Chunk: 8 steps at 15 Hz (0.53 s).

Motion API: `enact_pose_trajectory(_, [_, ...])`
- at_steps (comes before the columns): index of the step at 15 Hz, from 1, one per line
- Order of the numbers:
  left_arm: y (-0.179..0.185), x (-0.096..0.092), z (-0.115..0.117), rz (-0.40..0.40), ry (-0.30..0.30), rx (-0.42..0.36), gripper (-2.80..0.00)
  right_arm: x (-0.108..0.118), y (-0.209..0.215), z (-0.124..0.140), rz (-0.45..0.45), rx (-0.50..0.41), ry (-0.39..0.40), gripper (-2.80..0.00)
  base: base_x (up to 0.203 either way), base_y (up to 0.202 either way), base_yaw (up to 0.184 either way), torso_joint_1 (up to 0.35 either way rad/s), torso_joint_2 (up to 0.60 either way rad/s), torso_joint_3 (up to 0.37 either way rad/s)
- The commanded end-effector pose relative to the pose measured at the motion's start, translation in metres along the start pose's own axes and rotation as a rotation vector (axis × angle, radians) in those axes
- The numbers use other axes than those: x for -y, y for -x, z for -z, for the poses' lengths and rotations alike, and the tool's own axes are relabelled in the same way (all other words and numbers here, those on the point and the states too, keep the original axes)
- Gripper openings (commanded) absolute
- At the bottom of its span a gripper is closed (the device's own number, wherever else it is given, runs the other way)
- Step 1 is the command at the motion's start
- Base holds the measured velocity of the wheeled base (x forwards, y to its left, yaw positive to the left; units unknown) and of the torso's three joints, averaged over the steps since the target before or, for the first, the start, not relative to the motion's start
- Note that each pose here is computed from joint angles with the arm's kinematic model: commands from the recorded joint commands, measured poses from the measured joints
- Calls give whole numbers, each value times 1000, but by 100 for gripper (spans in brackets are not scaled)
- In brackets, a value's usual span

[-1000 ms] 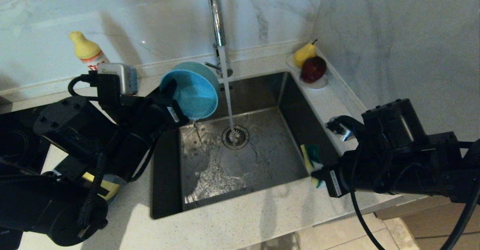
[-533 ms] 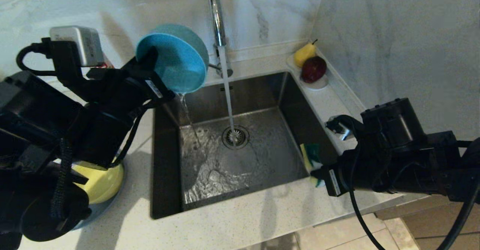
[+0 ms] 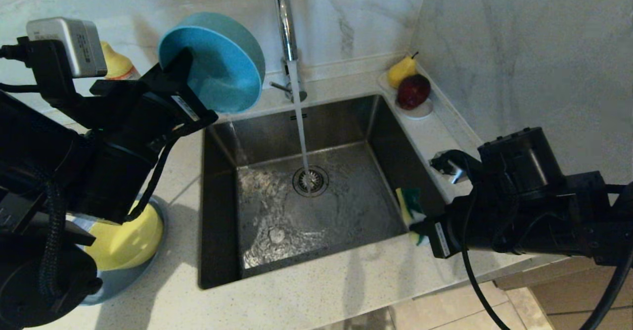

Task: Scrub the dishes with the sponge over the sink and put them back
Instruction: Wash the bowl, then wipe the bowl

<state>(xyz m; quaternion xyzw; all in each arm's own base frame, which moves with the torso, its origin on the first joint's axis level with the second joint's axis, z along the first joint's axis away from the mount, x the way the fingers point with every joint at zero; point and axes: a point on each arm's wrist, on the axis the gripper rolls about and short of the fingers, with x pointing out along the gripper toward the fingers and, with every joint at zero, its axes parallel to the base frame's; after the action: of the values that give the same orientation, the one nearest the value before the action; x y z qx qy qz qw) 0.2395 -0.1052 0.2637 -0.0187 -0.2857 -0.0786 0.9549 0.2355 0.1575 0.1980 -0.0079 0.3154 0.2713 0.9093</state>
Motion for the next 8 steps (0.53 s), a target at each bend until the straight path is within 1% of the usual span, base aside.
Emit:
enact_pose_trajectory(1, [5,-2,-3,9,-2,-54,-280,-3,11,-5,-13,37,4,-280,0,0,0,0,0,0])
enact_pose_trajectory(2, [9,-2,0,21,-7,-137,-280,-5,16,-7,-23,51,7,-280,0,0,0,0,0,0])
enact_pose_trajectory(3, [15,-3,3,38,-12,-245,-280,-8,24,-13,-51,77,7,-280,0,0,0,0,0,0])
enact_pose_trajectory(5, [26,-5,3,63,8,-379,-280,-11,29,-17,-71,93,4,-280,0,0,0,0,0,0])
enact_pose_trajectory(7, [40,-5,14,93,39,-627,-280,-18,46,-26,-134,121,-6,-280,0,0,0,0,0,0])
enact_pose_trajectory(8, [45,-5,17,90,75,-729,-280,-20,56,-29,-174,122,-3,-280,0,0,0,0,0,0])
